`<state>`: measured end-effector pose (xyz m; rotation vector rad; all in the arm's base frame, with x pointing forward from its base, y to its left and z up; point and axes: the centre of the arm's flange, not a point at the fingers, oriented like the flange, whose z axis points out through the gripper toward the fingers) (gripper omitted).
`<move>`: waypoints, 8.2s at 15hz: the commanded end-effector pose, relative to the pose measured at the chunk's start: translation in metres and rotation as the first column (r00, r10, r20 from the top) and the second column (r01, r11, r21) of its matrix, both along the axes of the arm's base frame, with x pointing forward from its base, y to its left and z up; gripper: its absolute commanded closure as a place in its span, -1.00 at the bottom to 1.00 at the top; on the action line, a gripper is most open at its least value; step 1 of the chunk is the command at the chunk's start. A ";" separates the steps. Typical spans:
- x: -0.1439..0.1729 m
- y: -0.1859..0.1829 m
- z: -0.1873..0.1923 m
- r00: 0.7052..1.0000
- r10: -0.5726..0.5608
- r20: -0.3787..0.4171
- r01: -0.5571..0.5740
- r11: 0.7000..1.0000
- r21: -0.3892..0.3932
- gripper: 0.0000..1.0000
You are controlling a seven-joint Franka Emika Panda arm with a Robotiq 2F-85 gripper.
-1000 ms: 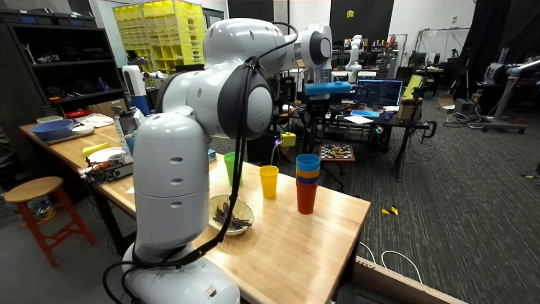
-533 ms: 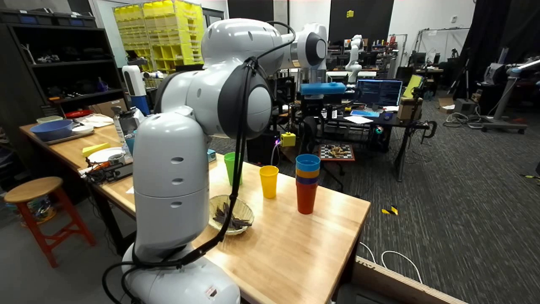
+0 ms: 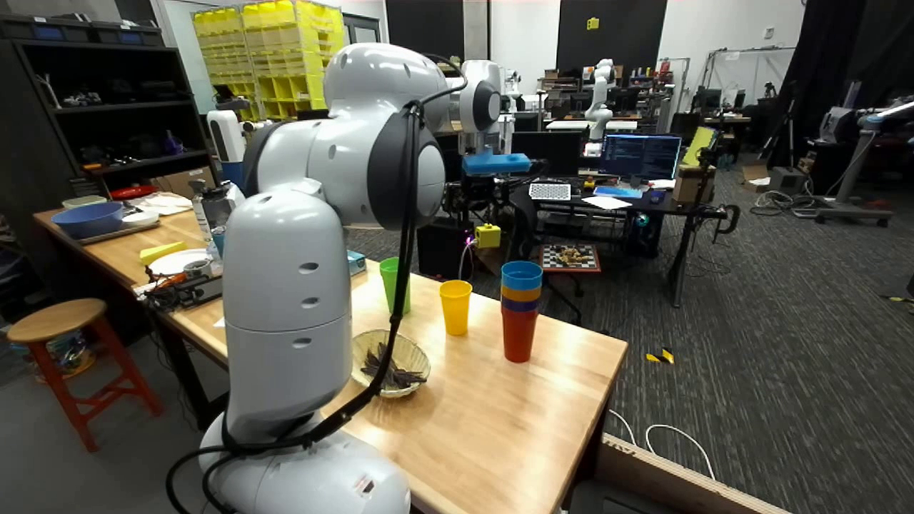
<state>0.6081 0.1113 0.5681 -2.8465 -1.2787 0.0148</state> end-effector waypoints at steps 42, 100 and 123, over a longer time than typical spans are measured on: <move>0.006 0.214 -0.097 0.919 0.339 0.199 -0.341 0.940 -0.025 -1.00; -0.040 0.065 0.137 0.828 0.270 0.492 -0.230 0.963 -0.142 0.98; -0.088 -0.129 0.117 0.900 -0.031 0.434 0.039 0.999 -0.009 0.98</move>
